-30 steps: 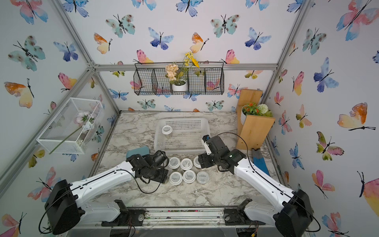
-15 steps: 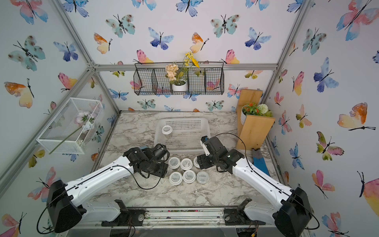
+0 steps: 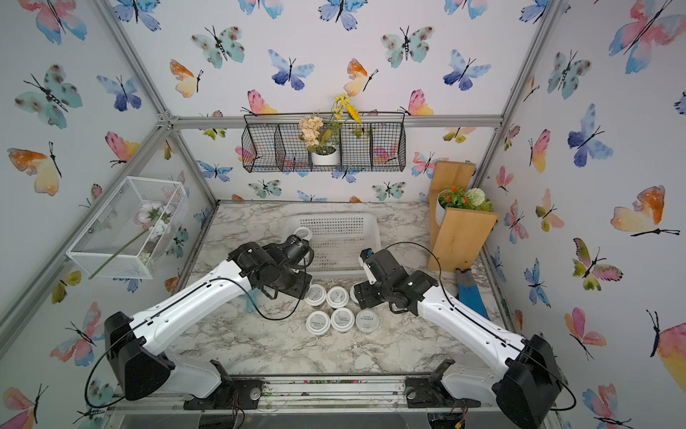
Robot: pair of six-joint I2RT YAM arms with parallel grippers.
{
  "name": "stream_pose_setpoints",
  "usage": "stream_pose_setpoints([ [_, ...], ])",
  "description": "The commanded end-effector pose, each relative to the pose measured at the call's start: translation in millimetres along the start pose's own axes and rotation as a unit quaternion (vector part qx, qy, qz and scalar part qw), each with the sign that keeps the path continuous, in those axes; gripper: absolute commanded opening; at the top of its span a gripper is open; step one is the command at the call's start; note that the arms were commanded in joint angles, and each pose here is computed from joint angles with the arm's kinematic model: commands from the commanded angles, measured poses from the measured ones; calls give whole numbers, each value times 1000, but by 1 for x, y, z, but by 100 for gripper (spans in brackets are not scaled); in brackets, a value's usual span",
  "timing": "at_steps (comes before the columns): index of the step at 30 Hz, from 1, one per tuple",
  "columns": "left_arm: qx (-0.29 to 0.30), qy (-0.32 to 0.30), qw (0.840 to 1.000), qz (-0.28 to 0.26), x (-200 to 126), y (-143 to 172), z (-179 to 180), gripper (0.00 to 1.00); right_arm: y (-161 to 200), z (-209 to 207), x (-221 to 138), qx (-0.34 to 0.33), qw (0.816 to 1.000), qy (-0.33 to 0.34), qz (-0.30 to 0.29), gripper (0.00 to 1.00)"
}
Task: Put the yogurt in the basket
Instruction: Pick up the yogurt from the center of the board, then place the yogurt in the basket.
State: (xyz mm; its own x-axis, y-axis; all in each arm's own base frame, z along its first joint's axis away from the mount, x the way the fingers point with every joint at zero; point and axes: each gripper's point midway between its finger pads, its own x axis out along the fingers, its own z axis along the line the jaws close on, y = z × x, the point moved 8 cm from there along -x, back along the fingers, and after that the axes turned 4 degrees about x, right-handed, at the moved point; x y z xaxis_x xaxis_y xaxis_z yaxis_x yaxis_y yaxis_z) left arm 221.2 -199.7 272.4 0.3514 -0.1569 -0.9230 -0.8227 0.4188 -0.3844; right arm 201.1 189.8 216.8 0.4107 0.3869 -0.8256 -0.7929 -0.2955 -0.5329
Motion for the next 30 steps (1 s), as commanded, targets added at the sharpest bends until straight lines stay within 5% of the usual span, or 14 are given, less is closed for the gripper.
stream_pose_setpoints([
  [1,11,-23,1000,-10,-11,-19,15,67,7,-2,6,1,1000,18,16,79],
  [16,8,-50,998,-29,9,-87,47,67,9,-1,12,-2,999,24,29,79],
  [30,-5,-34,999,-7,69,-92,65,67,12,-1,19,-5,999,30,44,79],
])
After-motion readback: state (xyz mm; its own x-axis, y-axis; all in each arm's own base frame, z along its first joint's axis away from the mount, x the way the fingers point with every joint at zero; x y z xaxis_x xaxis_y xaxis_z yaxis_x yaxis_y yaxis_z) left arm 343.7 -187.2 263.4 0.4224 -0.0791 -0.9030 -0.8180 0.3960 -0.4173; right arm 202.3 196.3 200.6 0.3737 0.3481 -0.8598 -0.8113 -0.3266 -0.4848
